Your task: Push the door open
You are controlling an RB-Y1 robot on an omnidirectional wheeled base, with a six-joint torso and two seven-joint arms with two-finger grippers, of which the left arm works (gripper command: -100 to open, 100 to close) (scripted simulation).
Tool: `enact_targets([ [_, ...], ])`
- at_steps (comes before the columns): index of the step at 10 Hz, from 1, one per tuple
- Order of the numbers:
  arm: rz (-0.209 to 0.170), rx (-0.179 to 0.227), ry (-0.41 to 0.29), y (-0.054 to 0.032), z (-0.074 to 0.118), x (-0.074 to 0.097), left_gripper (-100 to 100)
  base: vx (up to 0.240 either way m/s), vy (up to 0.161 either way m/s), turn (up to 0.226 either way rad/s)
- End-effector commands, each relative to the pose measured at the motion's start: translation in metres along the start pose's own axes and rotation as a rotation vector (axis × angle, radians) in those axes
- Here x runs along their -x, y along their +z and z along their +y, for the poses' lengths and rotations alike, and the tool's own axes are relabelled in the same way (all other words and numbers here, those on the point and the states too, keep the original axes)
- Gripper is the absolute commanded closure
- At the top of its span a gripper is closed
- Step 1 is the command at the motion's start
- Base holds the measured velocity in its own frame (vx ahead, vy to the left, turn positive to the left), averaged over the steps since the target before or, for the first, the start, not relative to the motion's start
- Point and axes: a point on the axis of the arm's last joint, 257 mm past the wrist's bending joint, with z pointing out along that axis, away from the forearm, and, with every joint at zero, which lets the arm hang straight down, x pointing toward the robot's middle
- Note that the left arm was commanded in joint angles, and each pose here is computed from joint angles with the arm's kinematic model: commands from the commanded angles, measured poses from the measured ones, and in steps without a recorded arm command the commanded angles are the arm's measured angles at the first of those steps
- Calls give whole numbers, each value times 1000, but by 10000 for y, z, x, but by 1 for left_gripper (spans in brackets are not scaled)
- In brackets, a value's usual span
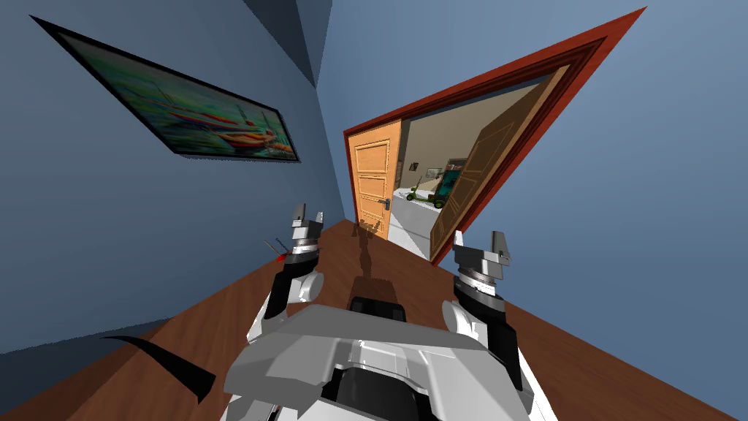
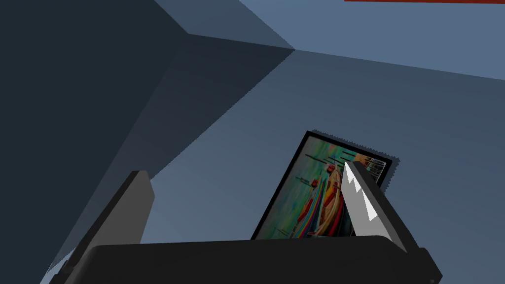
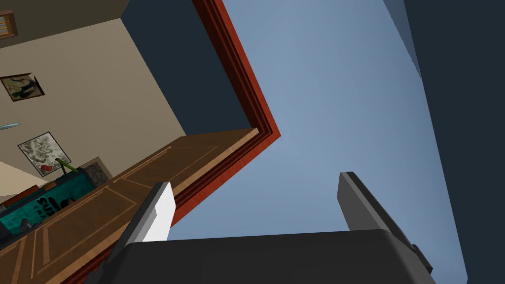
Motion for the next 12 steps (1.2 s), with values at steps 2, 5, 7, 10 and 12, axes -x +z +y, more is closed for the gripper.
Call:
enact_targets([
  [2, 15, 20, -7, 5, 164, -55, -100, 72, 0, -32],
  [5, 36, 50, -18, 11, 409, -137, -100, 104, 27, -33],
  [7, 45, 66, -24, 12, 533, -180, -100, 74, 10, -27],
  [10, 61, 92, -32, 13, 740, -252, -100, 83, 15, -27],
  [12, 73, 112, -38, 13, 890, -306, -100, 76, 7, -33],
])
